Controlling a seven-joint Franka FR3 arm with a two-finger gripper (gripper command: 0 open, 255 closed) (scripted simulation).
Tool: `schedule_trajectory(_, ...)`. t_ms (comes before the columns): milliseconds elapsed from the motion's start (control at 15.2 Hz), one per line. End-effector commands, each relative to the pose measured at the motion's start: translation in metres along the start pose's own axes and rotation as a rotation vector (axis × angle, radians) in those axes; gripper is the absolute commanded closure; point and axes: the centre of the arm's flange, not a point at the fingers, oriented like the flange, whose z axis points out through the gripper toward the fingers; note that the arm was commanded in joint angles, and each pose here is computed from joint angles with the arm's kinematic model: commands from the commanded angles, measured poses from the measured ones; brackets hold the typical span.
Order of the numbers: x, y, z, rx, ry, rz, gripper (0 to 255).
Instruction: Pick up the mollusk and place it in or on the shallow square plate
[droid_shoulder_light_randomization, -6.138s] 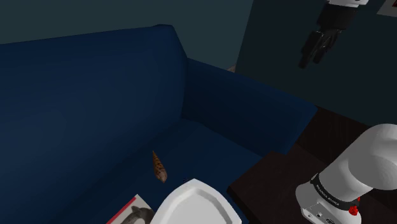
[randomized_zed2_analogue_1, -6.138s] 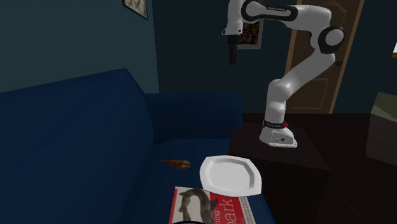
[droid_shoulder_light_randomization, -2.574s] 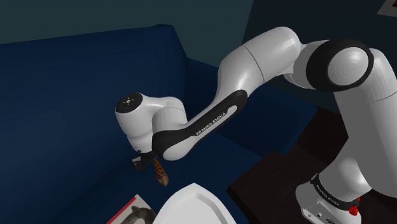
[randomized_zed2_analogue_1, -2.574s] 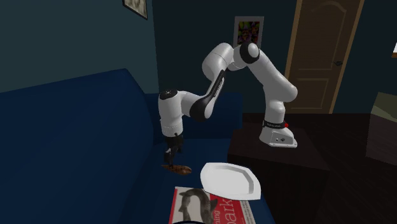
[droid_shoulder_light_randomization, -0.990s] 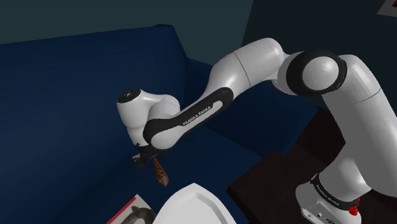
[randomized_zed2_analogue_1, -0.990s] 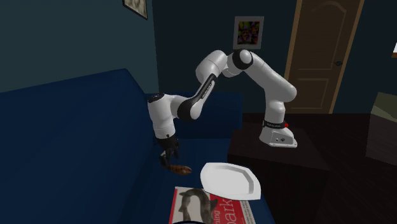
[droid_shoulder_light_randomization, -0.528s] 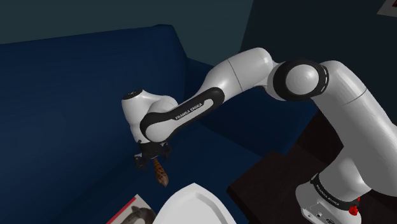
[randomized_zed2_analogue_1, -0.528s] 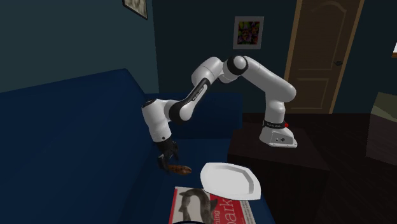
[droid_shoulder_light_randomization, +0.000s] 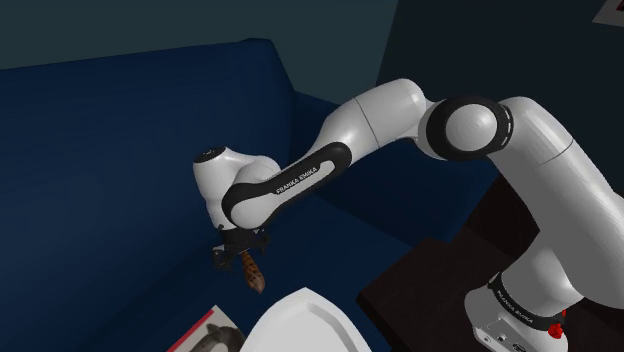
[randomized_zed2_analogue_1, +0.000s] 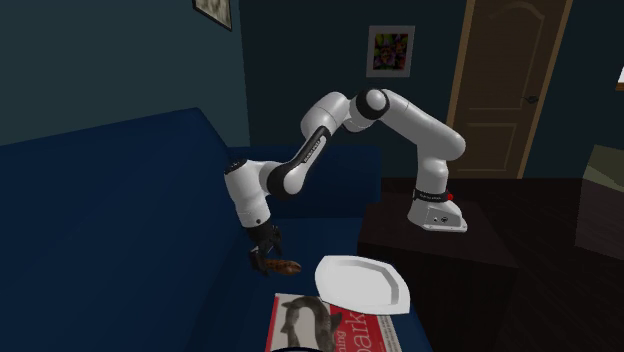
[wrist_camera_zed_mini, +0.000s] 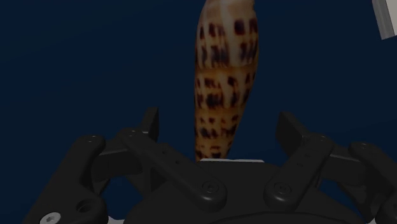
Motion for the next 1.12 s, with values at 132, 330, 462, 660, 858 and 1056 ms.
schedule_trajectory(132, 0.000, 0.000, 0.000, 0.000, 0.000, 0.000, 255)
schedule_trajectory(330, 0.000, 0.000, 0.000, 0.000, 0.000, 0.000, 255)
schedule_trajectory(462, 0.000, 0.000, 0.000, 0.000, 0.000, 0.000, 255)
schedule_trajectory(660, 0.000, 0.000, 0.000, 0.000, 0.000, 0.000, 255)
schedule_trajectory(858, -0.004, 0.001, -0.015, 0.000, 0.000, 0.000, 255)
schedule_trajectory(1056, -0.008, 0.003, -0.031, 0.000, 0.000, 0.000, 255)
